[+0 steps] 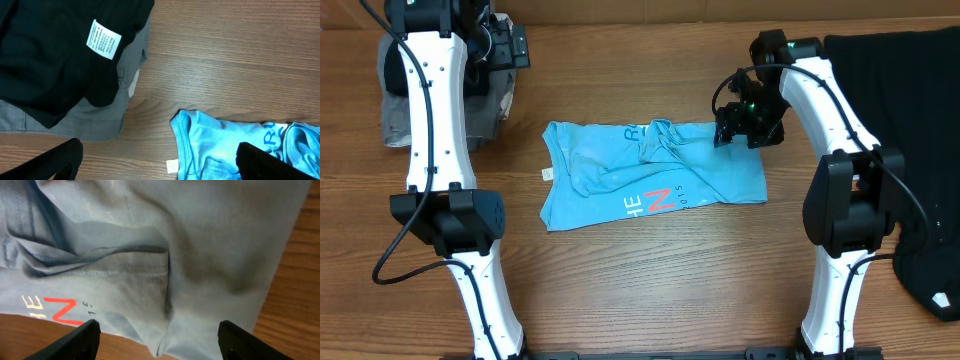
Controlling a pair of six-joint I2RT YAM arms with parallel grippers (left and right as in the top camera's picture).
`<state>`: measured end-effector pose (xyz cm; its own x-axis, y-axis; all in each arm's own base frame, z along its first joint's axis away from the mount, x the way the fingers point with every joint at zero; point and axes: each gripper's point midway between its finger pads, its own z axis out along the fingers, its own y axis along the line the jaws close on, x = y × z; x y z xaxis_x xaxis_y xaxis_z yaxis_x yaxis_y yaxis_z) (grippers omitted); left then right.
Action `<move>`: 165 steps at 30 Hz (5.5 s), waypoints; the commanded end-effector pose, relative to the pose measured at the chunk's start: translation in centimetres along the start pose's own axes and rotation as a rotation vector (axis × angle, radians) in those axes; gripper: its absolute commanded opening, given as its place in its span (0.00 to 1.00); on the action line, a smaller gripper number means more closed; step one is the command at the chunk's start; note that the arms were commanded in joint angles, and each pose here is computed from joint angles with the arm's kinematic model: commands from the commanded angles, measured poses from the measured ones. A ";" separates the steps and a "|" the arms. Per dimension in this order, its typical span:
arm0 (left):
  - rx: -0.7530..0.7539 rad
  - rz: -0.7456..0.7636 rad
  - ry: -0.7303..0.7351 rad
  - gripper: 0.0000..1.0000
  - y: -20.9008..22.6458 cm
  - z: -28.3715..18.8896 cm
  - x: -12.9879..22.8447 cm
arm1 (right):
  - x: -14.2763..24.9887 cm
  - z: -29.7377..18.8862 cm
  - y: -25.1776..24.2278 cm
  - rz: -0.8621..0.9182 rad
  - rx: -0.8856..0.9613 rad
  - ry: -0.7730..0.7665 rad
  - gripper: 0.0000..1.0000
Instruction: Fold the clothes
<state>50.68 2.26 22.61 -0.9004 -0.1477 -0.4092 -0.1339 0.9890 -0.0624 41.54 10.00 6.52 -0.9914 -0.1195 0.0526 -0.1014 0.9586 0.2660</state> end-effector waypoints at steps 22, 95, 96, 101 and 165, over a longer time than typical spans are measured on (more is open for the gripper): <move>0.005 0.012 -0.018 1.00 -0.1 -1.3 -0.1 | -0.9 4.1 3.6 -0.090 -0.167 -0.063 0.62; -0.003 0.012 -0.009 1.00 0.0 -1.3 0.2 | -2.8 4.2 4.5 -0.122 -0.040 -0.135 0.34; -0.003 0.012 -0.010 1.00 0.0 -1.3 0.2 | -2.8 4.2 4.5 -0.121 -0.040 -0.135 0.31; -0.003 0.012 -0.013 1.00 0.0 -1.3 0.1 | -3.0 3.8 4.6 -0.127 -0.040 -0.145 0.20; 0.008 0.019 0.036 1.00 -0.1 -1.2 1.2 | 3.3 3.0 3.3 0.081 -0.074 0.058 0.74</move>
<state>49.68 2.20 22.19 -0.9181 -0.1452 -0.3688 -0.1333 0.9894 -0.0578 38.38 11.76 3.46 -0.9888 -0.0091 0.1490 0.0272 0.9705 0.2397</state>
